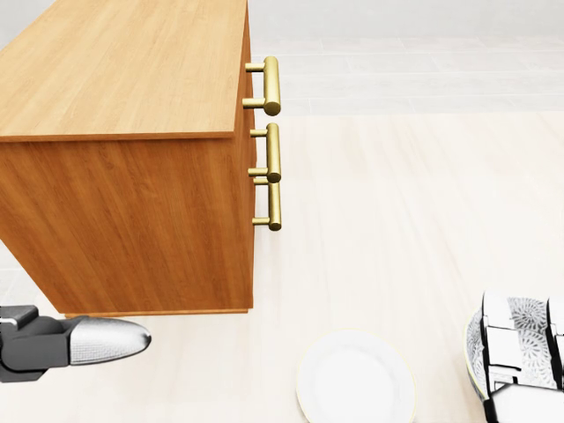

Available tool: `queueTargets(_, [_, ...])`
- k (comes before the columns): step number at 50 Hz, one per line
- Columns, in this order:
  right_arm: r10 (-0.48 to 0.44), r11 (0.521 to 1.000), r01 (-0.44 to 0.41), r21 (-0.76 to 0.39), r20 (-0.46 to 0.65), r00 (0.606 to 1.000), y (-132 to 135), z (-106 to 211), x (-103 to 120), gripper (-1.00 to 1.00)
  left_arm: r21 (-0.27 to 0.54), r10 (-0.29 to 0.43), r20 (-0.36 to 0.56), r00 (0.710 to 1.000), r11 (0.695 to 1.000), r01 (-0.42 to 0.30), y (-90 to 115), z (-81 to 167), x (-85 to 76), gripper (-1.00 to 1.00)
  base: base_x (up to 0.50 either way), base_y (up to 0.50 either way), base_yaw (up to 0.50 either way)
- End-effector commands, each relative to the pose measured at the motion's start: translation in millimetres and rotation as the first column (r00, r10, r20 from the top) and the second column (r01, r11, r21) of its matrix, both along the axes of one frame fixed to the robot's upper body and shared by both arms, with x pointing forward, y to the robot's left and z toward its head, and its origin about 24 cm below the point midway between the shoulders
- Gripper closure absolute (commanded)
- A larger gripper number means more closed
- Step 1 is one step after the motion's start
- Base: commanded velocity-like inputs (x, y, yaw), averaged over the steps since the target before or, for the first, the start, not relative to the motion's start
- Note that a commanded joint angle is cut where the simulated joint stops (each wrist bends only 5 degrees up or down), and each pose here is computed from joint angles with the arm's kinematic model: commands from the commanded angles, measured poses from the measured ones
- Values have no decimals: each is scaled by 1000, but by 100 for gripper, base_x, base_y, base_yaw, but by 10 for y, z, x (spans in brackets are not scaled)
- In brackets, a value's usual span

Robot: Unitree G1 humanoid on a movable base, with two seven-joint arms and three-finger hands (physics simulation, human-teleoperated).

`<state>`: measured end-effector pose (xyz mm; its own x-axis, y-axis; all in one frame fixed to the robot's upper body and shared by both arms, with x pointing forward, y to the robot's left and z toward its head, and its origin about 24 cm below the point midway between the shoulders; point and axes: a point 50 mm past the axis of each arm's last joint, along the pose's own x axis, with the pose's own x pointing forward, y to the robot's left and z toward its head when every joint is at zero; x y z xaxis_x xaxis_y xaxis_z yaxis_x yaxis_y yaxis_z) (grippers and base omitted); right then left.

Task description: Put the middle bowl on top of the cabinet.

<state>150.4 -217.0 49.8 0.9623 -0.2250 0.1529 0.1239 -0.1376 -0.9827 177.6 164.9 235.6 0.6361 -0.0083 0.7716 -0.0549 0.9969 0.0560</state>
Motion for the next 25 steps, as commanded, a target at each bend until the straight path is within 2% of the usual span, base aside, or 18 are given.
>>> queueTargets(1, [17,1000,-16,1,-13,1000,-22,-101,28,-100,1,-1,-3,1000,1000,1,-1,-4,5,-100,0,0,0])
queueTargets(4, [21,999,-21,-28,-11,1000,-41,-125,35,-100,1,-2,-3,1000,1000,2,-3,-5,8,-100,0,0,0])
queueTargets(8, [11,1000,-11,-15,-19,1000,-67,-192,45,-100,1,-3,19,1000,1000,3,-7,29,-24,-100,0,0,0])
queueTargets(25, [-60,998,59,-26,-28,998,-194,-355,74,-100,4,-5,8,1000,1000,5,-12,11,-19,-100,0,0,0])
